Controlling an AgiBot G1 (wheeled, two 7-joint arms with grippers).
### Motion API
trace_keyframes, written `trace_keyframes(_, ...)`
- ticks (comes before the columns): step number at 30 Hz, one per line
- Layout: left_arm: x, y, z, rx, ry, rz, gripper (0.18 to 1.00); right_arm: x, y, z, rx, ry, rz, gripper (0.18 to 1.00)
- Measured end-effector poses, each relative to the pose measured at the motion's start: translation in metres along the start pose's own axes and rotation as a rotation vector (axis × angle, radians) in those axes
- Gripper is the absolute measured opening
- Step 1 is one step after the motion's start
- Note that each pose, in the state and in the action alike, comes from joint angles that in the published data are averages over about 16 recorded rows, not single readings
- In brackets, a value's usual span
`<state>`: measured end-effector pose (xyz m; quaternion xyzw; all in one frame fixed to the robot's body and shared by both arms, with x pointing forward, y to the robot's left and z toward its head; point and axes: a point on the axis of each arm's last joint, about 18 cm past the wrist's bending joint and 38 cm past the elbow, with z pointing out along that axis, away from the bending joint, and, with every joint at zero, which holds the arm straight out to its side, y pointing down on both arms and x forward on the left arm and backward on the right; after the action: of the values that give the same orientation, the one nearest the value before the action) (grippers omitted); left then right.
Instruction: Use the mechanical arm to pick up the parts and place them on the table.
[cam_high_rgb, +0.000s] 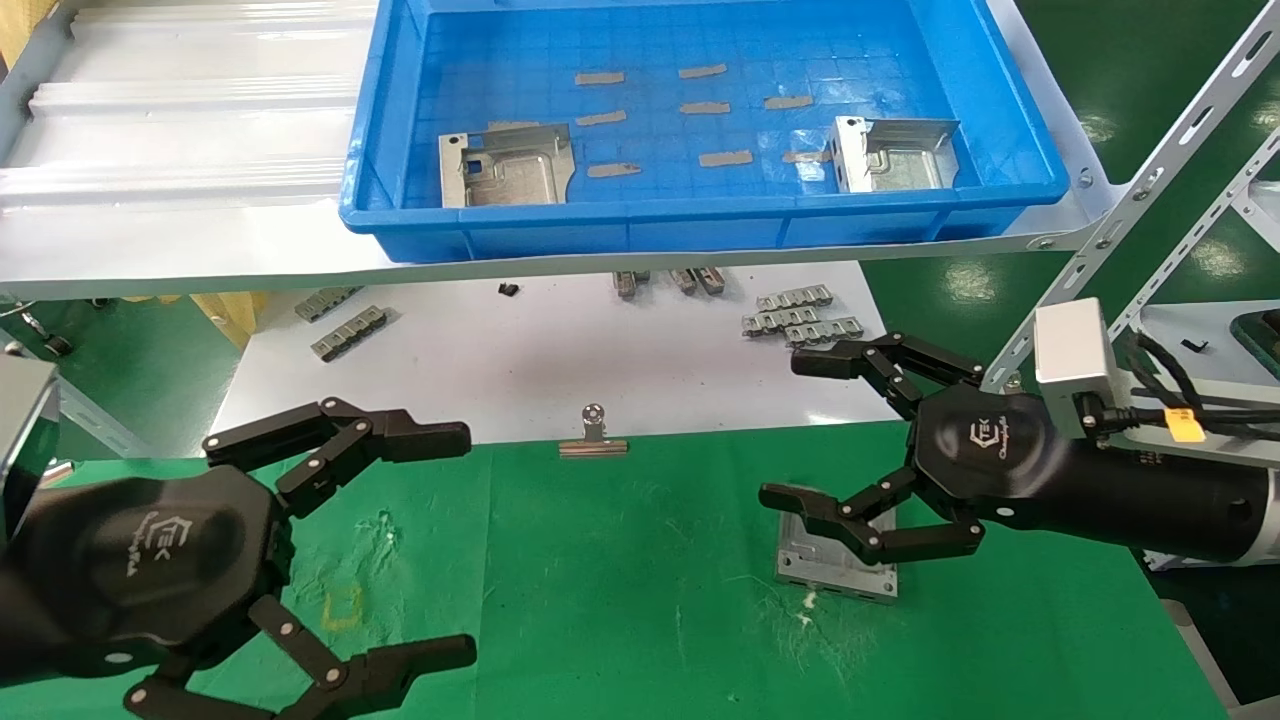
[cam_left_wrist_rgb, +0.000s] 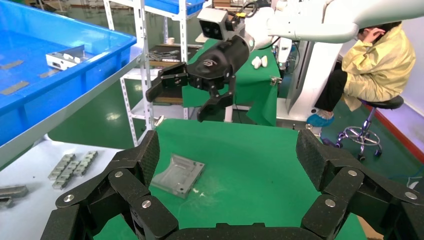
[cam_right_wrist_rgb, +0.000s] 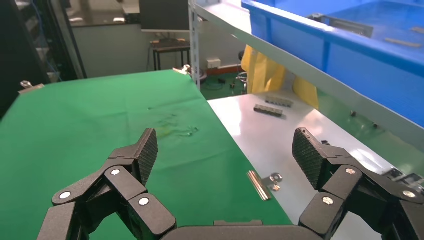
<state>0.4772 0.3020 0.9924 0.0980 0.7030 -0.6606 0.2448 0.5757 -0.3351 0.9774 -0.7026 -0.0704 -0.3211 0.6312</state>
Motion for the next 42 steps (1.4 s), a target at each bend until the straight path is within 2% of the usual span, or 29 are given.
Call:
trace_keyframes(21, 0.0, 0.0, 0.0, 0.0, 0.0, 0.0, 1.001, -0.038, -0.035, -0.001, 0.062, -0.074, 0.049, 1.0)
trace_keyframes(42, 0.0, 0.0, 0.0, 0.0, 0.0, 0.0, 1.001, -0.081, -0.069, -0.005, 0.067, -0.147, 0.067, 1.0)
